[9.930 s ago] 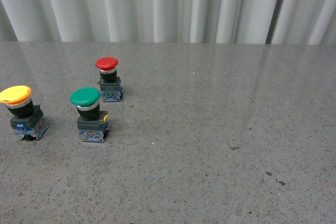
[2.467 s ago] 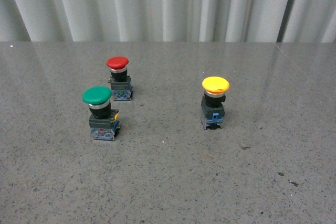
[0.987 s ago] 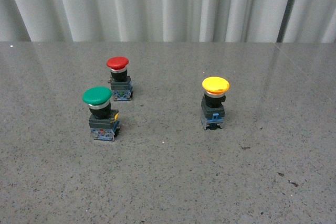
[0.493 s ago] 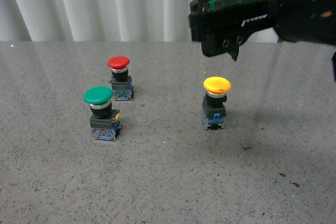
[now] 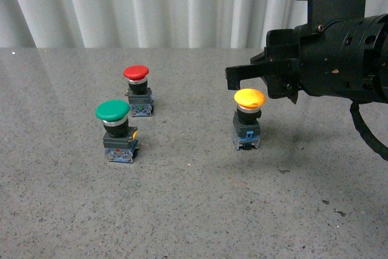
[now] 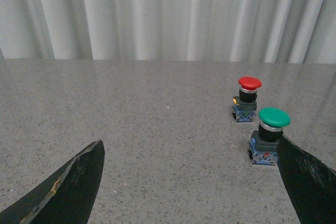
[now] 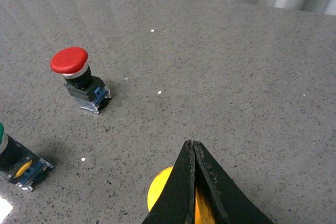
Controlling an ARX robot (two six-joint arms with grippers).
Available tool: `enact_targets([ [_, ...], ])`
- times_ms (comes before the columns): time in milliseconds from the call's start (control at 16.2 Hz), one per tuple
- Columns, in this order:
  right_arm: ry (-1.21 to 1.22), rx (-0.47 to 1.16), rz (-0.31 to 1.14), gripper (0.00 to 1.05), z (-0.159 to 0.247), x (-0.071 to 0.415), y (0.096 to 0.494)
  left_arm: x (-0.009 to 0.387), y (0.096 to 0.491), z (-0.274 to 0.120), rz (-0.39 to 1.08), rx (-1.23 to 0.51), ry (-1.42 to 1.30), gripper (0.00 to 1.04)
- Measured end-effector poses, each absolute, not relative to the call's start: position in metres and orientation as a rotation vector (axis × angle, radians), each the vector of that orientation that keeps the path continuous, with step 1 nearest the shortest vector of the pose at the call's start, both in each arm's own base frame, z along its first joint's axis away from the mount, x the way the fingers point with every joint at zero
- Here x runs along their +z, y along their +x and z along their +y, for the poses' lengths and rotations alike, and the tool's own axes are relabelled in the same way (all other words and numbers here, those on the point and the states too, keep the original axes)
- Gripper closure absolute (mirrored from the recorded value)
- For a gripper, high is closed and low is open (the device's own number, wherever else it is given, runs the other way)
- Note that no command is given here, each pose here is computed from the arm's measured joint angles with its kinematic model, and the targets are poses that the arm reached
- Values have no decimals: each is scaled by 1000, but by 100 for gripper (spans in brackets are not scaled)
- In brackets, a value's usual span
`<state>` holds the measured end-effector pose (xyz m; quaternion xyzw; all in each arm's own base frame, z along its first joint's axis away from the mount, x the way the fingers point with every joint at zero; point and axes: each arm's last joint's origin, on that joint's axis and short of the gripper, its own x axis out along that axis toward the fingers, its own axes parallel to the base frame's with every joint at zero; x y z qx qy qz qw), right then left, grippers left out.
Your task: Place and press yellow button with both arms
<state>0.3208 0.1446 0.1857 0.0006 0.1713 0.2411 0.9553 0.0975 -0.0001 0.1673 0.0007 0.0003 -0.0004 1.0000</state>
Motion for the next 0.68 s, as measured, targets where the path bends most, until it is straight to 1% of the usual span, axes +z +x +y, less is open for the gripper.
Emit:
enact_targets([
  [678, 7, 498, 441, 103, 145, 164, 325, 167, 97, 0, 0, -1, 1, 7],
])
